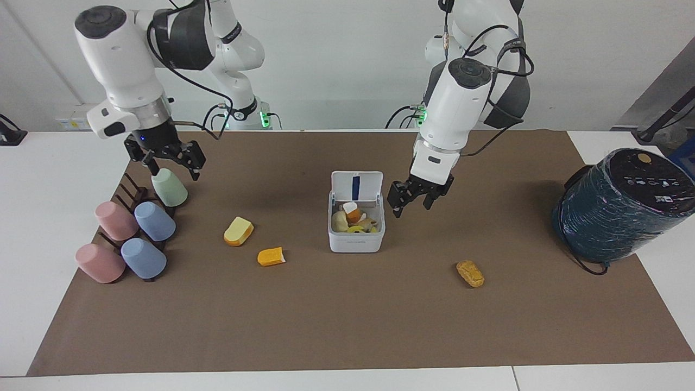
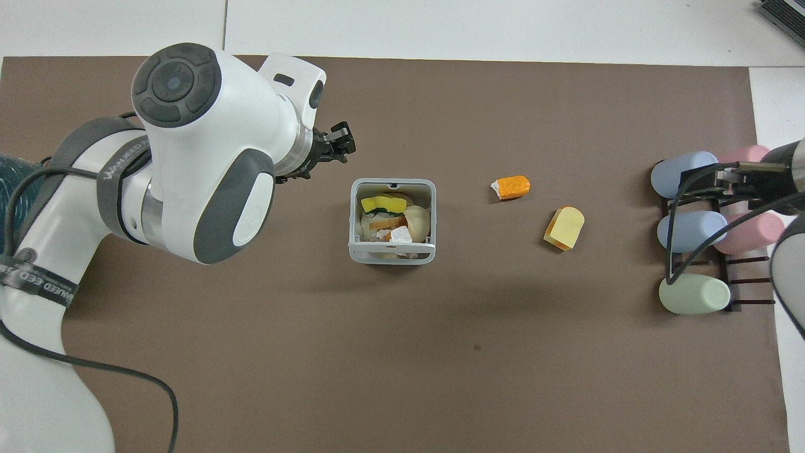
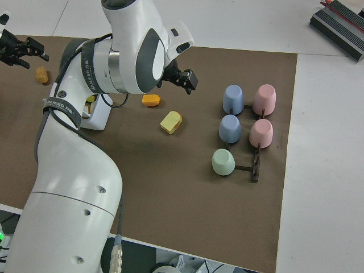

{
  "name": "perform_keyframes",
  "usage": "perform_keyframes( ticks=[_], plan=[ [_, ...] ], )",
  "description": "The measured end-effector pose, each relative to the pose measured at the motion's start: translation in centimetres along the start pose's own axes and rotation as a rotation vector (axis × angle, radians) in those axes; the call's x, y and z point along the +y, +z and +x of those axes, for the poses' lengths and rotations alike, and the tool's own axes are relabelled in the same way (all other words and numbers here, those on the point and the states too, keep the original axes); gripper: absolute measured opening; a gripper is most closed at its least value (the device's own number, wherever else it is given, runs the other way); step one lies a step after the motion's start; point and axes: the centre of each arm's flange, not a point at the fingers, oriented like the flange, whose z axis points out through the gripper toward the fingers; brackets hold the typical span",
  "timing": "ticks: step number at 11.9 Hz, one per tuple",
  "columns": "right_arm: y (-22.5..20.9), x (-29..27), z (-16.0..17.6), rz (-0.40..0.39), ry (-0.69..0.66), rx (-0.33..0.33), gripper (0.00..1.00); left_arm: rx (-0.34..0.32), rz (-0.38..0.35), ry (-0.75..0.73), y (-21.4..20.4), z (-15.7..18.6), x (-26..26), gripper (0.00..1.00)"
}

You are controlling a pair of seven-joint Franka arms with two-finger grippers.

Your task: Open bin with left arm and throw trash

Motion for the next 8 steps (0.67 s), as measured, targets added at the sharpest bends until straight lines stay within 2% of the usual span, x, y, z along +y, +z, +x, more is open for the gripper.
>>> perform_keyframes(
  ticks=[5,8],
  plan=[
    [11.7,-4.8,0.7,0.006,-0.002,-0.004,1.0,0.047,0.019,0.132,0.6,6.9,-9.4,1.0],
    [17.3,-4.9,-1.0,0.003,-0.005,-0.027,1.0,0.107,0.008,0.2,3.0,8.2,-11.7,1.0]
  ],
)
